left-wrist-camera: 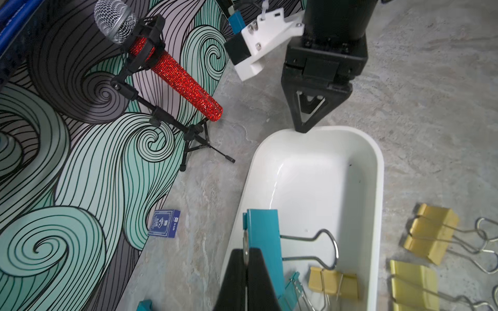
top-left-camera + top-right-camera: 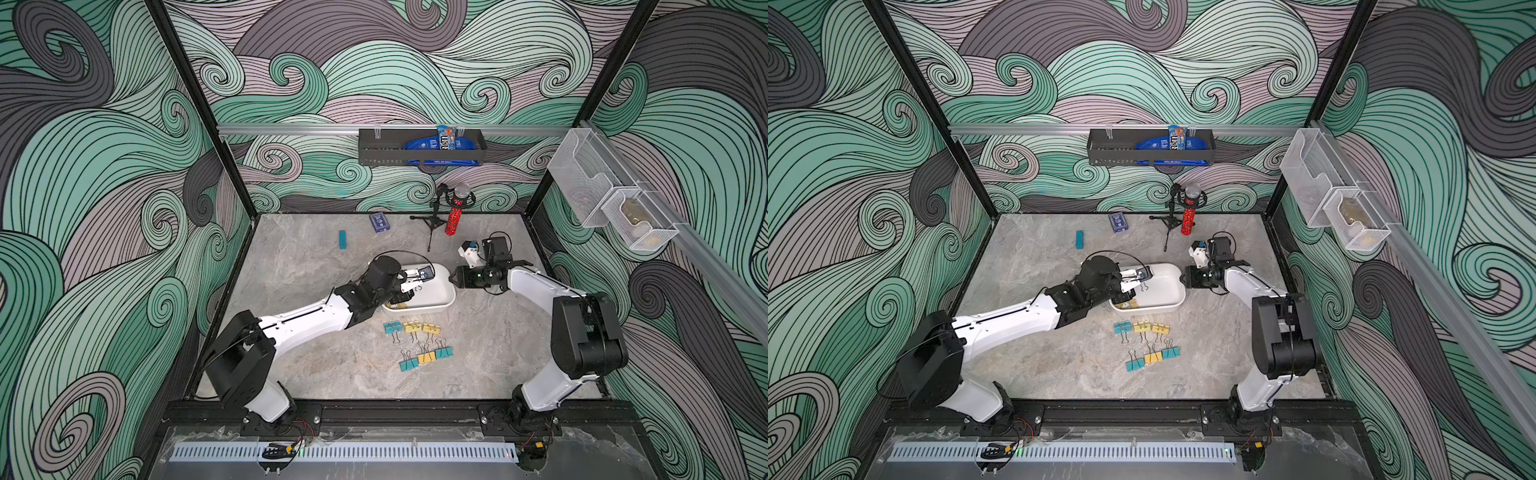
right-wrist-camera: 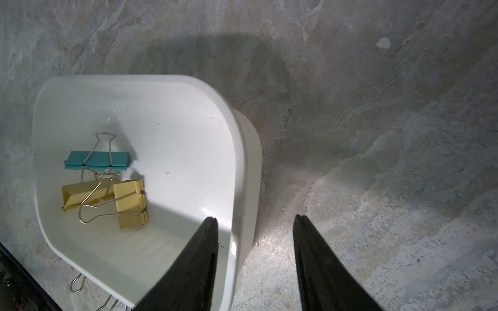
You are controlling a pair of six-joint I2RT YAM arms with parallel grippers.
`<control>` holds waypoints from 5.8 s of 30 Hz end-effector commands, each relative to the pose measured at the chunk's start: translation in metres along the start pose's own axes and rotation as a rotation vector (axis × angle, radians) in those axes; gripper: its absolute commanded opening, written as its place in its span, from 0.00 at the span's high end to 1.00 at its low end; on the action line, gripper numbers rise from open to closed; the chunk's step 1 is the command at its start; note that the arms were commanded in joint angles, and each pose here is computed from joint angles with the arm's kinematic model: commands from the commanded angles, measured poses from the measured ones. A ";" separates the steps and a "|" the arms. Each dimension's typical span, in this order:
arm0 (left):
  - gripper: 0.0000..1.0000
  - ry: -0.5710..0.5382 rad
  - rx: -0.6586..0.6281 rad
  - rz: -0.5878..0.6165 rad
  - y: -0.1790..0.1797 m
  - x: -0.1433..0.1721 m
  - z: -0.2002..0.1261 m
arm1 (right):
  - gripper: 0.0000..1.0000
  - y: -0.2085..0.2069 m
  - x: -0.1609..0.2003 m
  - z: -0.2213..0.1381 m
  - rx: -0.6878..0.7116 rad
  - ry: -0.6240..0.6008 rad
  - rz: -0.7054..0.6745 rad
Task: Take out the binder clips from the storage box
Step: Pick up the binder clip from the storage box, then place the binder clip at the center of the board, then pick up the binder clip from the storage box.
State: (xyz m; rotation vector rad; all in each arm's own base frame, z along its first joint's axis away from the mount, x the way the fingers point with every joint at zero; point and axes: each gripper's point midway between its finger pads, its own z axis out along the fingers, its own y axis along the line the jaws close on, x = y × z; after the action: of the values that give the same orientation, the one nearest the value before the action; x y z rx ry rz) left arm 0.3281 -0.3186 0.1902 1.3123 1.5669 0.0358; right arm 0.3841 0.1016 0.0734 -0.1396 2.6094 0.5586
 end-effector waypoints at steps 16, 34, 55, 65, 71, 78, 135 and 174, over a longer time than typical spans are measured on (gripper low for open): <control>1.00 0.010 -0.122 -0.112 -0.014 0.077 -0.072 | 0.53 0.018 -0.009 -0.005 -0.036 -0.030 -0.033; 1.00 -0.030 0.124 -0.020 -0.088 0.105 -0.069 | 0.53 0.018 -0.005 0.003 -0.033 -0.011 -0.036; 1.00 0.032 0.267 0.077 -0.121 0.127 -0.061 | 0.53 0.018 -0.004 0.004 -0.031 -0.006 -0.037; 0.93 0.034 0.277 0.083 -0.123 0.129 -0.059 | 0.53 0.018 -0.003 0.005 -0.031 -0.003 -0.037; 0.68 0.048 0.318 0.084 -0.132 0.133 -0.058 | 0.53 0.019 -0.003 0.005 -0.034 -0.004 -0.037; 0.68 0.034 0.314 0.076 -0.127 0.126 -0.062 | 0.53 0.019 -0.004 0.004 -0.034 -0.007 -0.040; 0.65 0.299 0.381 -0.215 -0.050 0.062 0.048 | 0.53 0.030 -0.003 0.003 -0.046 -0.009 -0.073; 0.74 0.456 0.284 -0.221 -0.036 0.112 0.064 | 0.53 0.027 -0.001 0.006 -0.041 0.002 -0.072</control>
State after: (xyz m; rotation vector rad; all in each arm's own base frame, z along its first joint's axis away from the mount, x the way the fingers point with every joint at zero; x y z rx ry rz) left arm 0.3605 -0.2846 0.0647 1.4043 2.1553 -0.0093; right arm 0.3782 0.1259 0.0736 -0.2271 2.6063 0.5853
